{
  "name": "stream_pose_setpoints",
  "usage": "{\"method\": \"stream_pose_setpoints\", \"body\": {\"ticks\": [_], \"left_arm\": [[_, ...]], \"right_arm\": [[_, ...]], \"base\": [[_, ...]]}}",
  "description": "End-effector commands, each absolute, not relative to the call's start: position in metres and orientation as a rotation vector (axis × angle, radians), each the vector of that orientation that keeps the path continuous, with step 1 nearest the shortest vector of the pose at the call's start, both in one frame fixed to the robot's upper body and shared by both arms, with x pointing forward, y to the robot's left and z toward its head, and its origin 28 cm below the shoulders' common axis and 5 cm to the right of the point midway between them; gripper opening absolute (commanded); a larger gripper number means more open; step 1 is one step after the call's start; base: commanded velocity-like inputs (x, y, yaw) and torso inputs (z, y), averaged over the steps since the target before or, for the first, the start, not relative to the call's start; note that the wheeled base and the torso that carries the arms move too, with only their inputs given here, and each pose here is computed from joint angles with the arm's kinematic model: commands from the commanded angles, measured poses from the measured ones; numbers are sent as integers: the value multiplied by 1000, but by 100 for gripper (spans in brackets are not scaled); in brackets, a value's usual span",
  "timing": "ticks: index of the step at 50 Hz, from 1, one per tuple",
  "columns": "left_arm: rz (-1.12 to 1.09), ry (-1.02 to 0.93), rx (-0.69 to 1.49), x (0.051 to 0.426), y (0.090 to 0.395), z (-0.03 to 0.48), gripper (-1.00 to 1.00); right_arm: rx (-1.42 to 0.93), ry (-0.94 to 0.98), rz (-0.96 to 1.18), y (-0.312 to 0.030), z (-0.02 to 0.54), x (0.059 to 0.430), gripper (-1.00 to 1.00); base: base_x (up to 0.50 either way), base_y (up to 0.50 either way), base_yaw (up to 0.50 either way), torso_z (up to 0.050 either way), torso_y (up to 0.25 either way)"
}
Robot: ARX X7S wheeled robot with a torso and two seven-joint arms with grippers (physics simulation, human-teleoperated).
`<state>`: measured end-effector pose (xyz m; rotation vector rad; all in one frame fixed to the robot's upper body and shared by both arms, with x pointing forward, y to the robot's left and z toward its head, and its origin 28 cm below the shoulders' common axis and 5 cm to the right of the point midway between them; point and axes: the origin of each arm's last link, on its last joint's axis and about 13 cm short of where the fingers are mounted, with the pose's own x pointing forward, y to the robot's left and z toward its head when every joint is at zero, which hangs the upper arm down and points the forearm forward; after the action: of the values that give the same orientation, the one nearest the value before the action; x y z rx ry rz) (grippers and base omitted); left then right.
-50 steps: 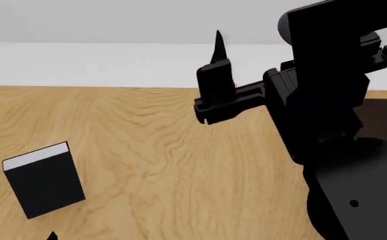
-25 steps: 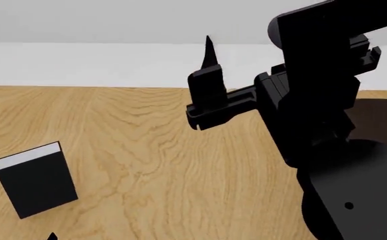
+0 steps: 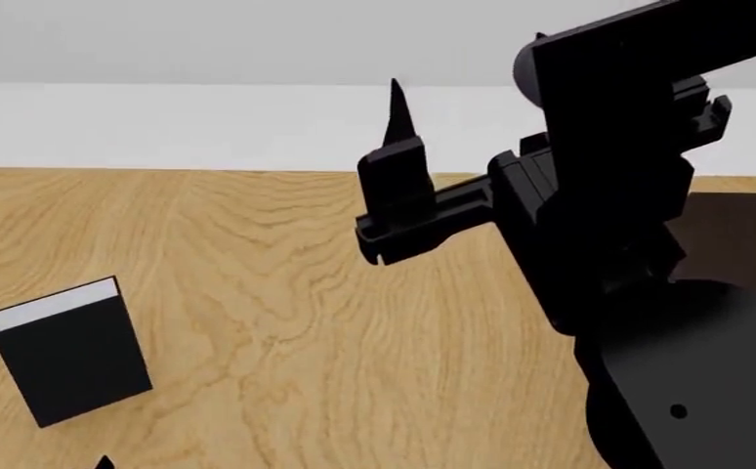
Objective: Pick up the book on the right and place it on the cabinet shelf.
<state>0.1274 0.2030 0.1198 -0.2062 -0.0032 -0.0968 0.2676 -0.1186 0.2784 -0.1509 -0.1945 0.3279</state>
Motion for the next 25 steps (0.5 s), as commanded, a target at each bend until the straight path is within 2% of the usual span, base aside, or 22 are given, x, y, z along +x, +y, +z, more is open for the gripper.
{"method": "stream_pose_setpoints", "body": {"ticks": [1,2,25], "left_arm": [[-97,-3,-206,127,203,120,100],[-111,19,-194,126,201,120,100],[-105,41,-177,125,202,116,100]], "right_arm": [[-151,-195,328,-119,278,268,100],[-251,-201,407,-112,294,281,100],[-328,-135,549,-111,293,273,100]], "base": [[0,0,0,0,0],[0,0,0,0,0],[0,0,0,0,0]]}}
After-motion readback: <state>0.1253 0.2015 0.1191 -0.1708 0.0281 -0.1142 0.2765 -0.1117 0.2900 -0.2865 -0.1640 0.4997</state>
